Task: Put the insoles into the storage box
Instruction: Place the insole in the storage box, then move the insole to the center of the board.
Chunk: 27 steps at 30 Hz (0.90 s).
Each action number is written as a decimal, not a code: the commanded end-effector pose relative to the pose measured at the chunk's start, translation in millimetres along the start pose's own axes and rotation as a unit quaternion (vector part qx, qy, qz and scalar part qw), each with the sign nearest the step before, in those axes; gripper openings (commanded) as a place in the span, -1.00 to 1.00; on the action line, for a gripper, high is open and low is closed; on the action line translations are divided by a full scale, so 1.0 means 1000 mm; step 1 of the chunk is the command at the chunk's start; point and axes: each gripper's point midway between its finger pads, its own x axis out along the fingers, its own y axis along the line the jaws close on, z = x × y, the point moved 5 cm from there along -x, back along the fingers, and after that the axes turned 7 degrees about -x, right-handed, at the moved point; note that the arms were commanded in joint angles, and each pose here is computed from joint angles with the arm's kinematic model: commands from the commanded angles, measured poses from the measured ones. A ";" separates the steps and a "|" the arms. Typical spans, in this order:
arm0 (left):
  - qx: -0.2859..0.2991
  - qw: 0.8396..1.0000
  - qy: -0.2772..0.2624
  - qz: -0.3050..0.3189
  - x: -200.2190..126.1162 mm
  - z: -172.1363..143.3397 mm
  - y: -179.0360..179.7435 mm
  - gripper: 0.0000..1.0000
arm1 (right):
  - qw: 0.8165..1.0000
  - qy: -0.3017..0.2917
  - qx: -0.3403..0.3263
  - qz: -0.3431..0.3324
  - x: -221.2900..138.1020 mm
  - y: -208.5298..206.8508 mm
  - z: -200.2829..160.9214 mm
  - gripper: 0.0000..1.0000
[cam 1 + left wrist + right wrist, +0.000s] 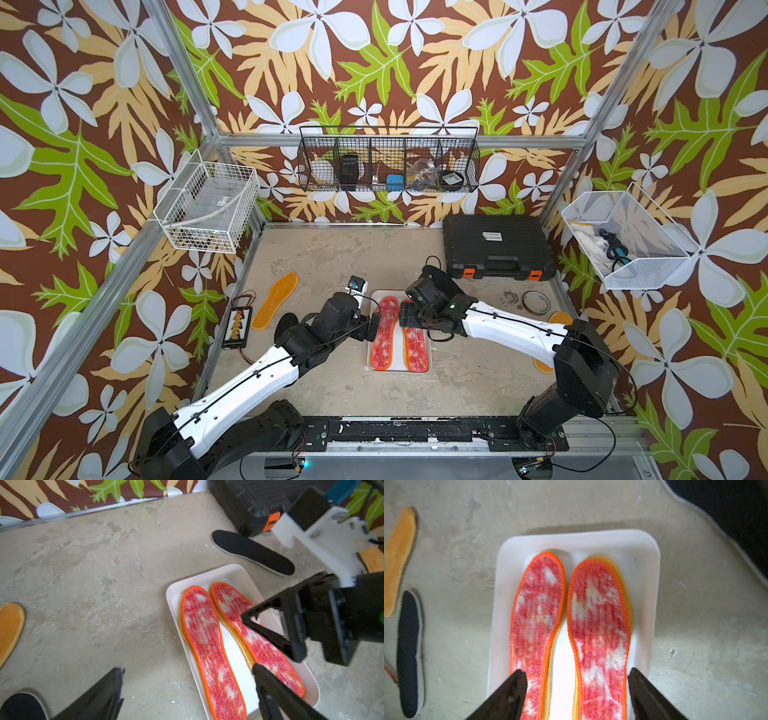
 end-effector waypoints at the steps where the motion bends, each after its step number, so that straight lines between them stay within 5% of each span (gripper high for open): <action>1: -0.038 0.999 -0.013 -0.016 -0.001 0.005 0.008 1.00 | 0.997 -0.048 -0.062 -0.007 -0.032 -0.003 0.017 0.63; 5: -0.040 0.999 0.006 0.001 0.007 0.001 0.012 0.99 | 0.985 -0.127 -0.111 -0.035 -0.068 -0.021 0.034 0.67; 8: -0.083 0.991 0.024 0.102 0.016 -0.008 0.036 1.00 | 0.985 -0.137 -0.101 -0.032 -0.074 -0.040 0.037 0.68; 13: -0.249 0.934 0.125 0.225 0.030 -0.053 0.102 1.00 | 0.987 -0.126 -0.092 -0.044 -0.066 -0.070 0.031 0.68; 16: -0.315 0.898 0.138 0.274 0.028 -0.078 0.140 0.98 | 0.986 -0.120 -0.096 -0.061 -0.058 -0.082 0.023 0.68; 20: -0.348 0.878 0.130 0.302 0.023 -0.071 0.166 0.97 | 0.986 -0.115 -0.101 -0.073 -0.046 -0.093 0.018 0.69; 27: -0.389 0.844 0.221 0.296 0.027 -0.083 0.204 1.00 | 0.985 -0.125 -0.094 -0.078 -0.032 -0.114 0.022 0.70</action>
